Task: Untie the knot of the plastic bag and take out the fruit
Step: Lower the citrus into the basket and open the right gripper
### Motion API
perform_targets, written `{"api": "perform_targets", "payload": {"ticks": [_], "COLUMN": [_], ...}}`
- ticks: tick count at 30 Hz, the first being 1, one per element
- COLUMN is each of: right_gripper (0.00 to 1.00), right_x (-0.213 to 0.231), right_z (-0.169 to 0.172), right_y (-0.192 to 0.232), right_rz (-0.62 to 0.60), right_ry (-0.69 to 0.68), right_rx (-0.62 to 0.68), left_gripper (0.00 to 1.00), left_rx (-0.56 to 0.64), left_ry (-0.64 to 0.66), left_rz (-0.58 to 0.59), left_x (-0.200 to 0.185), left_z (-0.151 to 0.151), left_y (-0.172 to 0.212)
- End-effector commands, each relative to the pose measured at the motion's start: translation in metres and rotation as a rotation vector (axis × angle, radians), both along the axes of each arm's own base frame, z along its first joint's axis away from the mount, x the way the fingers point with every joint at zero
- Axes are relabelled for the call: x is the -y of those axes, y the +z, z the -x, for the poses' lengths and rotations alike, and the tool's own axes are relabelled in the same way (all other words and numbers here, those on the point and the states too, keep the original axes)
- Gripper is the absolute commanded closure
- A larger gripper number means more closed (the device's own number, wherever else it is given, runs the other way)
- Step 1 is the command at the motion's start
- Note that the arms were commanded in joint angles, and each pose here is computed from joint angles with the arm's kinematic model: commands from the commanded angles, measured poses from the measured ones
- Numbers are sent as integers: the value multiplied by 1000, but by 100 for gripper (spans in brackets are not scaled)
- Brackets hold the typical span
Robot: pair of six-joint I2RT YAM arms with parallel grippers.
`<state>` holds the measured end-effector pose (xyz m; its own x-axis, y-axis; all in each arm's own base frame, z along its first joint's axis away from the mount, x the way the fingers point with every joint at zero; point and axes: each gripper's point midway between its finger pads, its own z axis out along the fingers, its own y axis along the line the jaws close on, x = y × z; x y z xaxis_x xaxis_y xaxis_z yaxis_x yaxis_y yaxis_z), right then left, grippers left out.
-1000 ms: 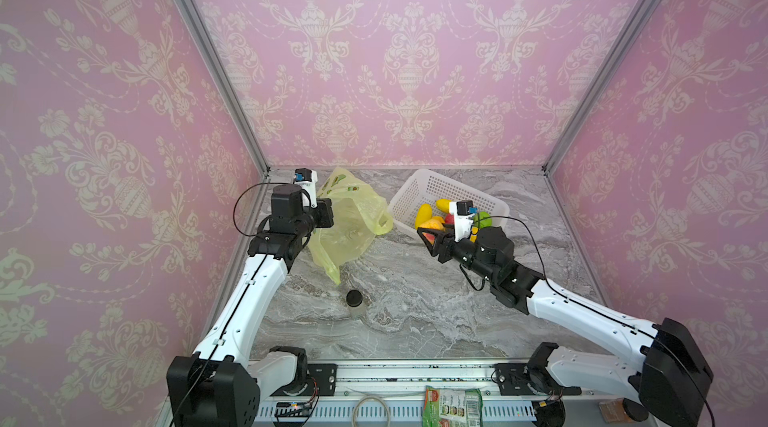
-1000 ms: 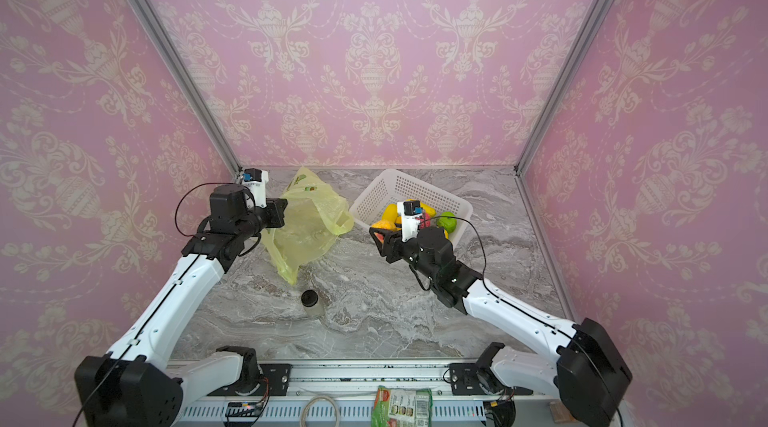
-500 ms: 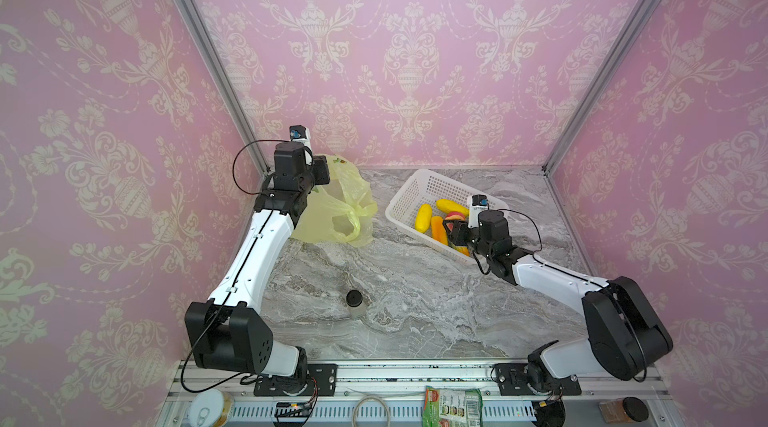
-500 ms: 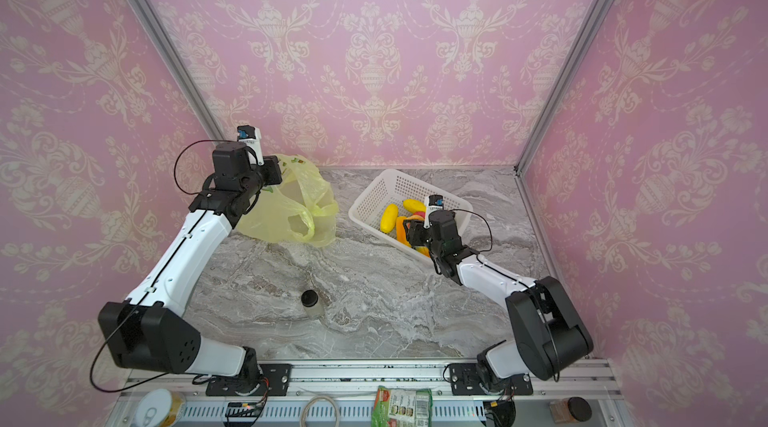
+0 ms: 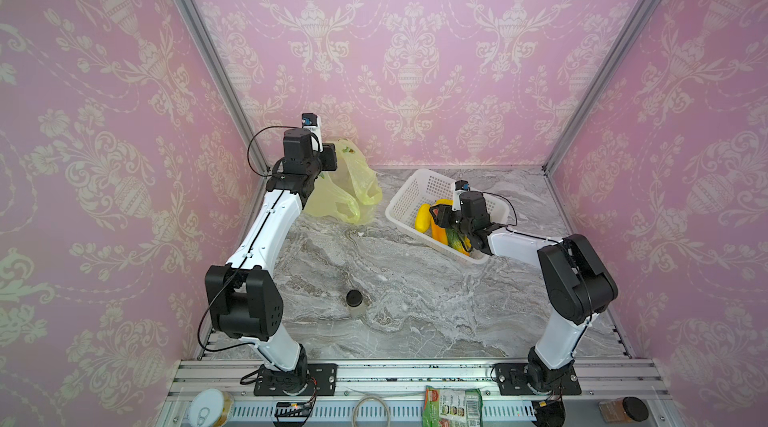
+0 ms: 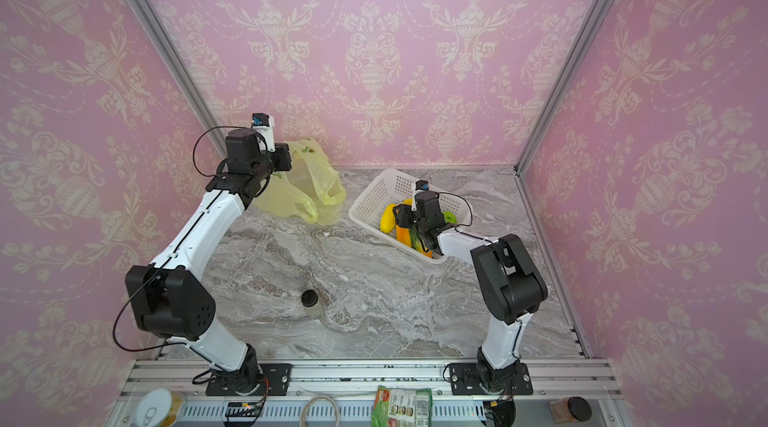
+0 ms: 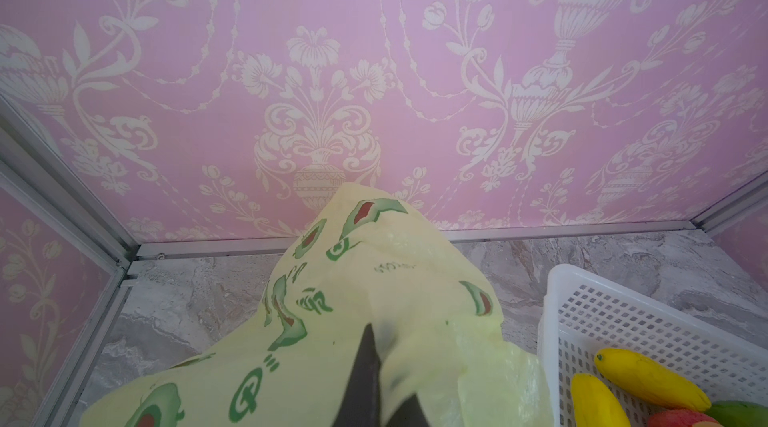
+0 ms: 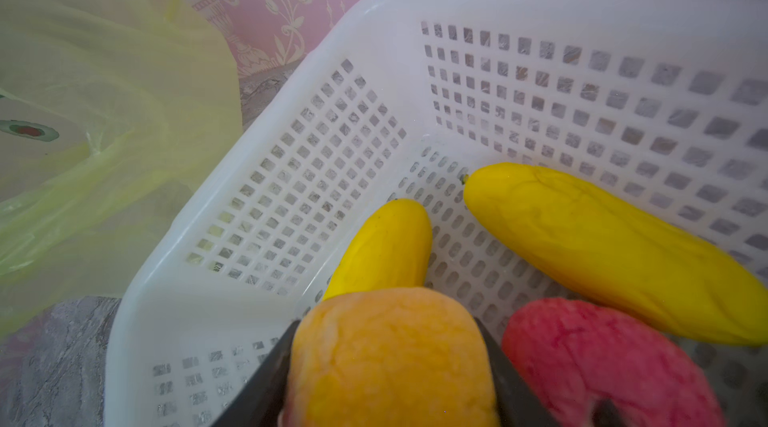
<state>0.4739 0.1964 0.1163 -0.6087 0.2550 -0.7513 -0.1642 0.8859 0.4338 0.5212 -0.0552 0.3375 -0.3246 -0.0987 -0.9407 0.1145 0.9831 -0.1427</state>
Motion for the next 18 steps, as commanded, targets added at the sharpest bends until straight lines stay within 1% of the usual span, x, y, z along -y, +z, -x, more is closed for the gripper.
{"api": "perform_targets", "payload": {"ticks": [1, 5, 7, 8, 11, 15, 18], "right_gripper": [50, 30, 22, 19, 12, 7, 4], "right_x": [-1, 0, 2, 3, 7, 15, 30], "right_z": [-9, -10, -8, -7, -1, 14, 30], "right_y": [0, -2, 0, 1, 3, 13, 29], "right_rz": [-11, -16, -18, -18, -20, -7, 24], "right_ry": [-14, -25, -32, -34, -42, -53, -85], "right_rx": [-13, -7, 1, 3, 4, 14, 38], "left_gripper": [100, 100, 97, 96, 96, 95, 95], "left_rx": [23, -15, -34, -42, -56, -46, -39], "left_ry": [-45, -45, -56, -56, -51, -55, -67], "left_rz": [42, 104, 119, 120, 111, 99, 102], "left_x": [7, 9, 12, 12, 10, 10, 12], "left_z": [-6, -3, 1, 2, 7, 13, 15], "left_y": [-10, -43, -55, -60, -68, -67, -69]}}
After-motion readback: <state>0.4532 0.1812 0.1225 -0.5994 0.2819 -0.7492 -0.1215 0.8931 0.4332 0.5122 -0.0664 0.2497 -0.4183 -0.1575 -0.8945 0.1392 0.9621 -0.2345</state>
